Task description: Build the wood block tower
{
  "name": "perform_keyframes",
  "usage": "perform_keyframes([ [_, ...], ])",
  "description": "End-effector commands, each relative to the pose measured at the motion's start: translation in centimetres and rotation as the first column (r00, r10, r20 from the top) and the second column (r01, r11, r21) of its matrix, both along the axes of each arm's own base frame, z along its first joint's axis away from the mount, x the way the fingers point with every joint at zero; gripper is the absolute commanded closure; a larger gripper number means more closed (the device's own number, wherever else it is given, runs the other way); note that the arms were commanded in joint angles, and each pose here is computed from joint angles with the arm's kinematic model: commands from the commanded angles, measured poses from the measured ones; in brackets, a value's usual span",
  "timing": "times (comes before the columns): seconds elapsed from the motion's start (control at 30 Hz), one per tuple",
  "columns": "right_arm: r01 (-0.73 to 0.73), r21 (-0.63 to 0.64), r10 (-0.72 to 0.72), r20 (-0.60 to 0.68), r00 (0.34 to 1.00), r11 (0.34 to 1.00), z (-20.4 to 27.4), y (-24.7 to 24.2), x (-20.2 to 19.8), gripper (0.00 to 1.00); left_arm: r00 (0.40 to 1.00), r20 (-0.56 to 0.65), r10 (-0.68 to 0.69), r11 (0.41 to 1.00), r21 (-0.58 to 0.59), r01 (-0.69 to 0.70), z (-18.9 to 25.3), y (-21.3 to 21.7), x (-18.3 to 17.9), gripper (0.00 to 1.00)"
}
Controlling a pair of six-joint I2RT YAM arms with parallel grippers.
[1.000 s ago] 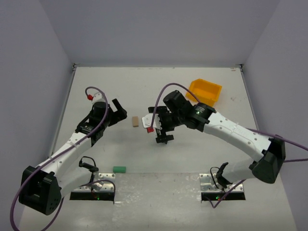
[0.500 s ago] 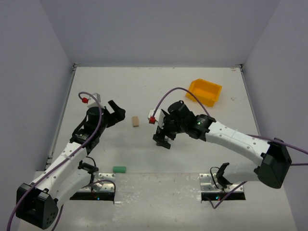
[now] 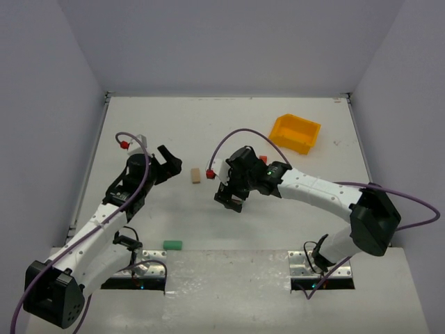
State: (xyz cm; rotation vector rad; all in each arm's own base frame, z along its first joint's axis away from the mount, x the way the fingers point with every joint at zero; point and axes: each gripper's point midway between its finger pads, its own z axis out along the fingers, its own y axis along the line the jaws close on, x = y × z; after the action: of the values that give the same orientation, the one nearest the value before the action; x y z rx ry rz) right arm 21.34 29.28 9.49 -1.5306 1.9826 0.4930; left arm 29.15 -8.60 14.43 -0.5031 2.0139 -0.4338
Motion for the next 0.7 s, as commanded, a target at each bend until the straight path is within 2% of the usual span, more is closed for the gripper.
perform_keyframes([
  [0.0,0.011,0.020,-0.013,0.078,0.997,1.000,1.3,1.1,1.9,0.01,0.999,0.044,-0.010,1.000,-0.015,0.011,1.1,-0.4,0.6,0.00],
  [0.67,-0.001,-0.066,0.010,0.132,0.991,0.998,-1.9,0.5,3.3,0.02,0.999,0.034,-0.004,1.000,-0.007,0.004,0.8,-0.3,0.8,0.00],
])
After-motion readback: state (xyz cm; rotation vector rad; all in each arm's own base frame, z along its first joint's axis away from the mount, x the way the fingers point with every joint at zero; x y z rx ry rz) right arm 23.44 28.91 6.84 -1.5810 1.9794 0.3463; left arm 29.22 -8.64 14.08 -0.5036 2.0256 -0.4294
